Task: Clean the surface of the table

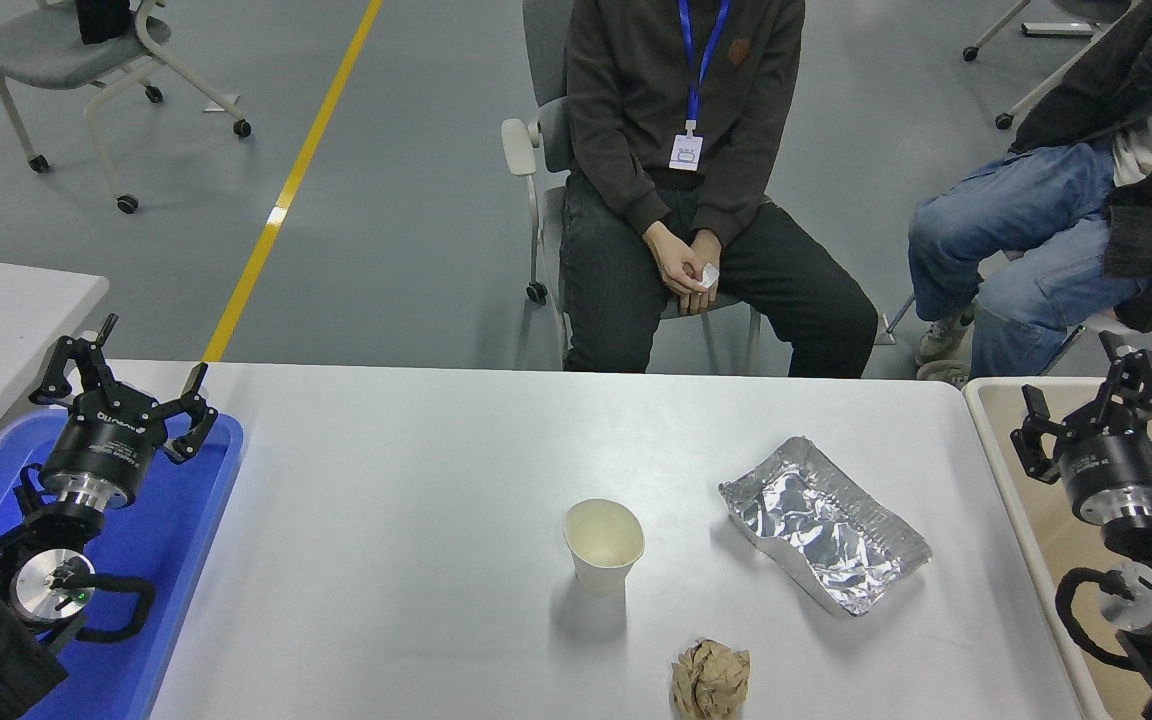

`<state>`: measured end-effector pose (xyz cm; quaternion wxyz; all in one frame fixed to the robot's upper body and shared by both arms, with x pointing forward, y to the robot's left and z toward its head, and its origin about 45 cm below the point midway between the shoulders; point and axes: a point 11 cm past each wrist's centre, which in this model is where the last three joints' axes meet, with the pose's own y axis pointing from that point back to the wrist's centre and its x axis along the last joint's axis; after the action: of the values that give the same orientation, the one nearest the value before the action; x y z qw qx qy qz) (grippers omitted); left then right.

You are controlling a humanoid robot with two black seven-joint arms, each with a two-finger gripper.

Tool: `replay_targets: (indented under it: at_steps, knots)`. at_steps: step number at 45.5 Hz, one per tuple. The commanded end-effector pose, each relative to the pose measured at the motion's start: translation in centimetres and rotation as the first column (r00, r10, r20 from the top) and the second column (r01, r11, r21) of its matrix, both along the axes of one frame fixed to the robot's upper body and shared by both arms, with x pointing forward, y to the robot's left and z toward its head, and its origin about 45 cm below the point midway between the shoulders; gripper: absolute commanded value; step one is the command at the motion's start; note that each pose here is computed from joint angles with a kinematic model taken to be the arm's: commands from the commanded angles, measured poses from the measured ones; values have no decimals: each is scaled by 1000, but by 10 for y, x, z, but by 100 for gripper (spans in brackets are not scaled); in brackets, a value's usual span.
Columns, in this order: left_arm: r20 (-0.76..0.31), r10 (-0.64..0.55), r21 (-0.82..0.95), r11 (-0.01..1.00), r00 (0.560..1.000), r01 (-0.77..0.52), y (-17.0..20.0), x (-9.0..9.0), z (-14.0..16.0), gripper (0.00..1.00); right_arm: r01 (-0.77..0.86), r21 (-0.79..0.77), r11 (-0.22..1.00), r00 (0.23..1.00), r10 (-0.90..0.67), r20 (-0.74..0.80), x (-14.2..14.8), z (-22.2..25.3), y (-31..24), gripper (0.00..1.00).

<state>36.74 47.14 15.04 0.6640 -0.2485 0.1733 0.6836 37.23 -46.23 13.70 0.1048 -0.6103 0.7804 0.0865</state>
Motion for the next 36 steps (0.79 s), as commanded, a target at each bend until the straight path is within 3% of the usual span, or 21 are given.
replay_targets:
  at_steps: [1, 36]
  knots:
    - [1, 0, -1, 1000, 1000, 0, -1, 0, 0, 100, 0, 0, 1000, 1000, 0, 2, 1, 1, 1, 99]
    - [-1, 0, 0, 1000, 1000, 0, 0, 0, 0, 100, -20, 6, 1000, 999, 20, 34, 14, 14, 8, 99]
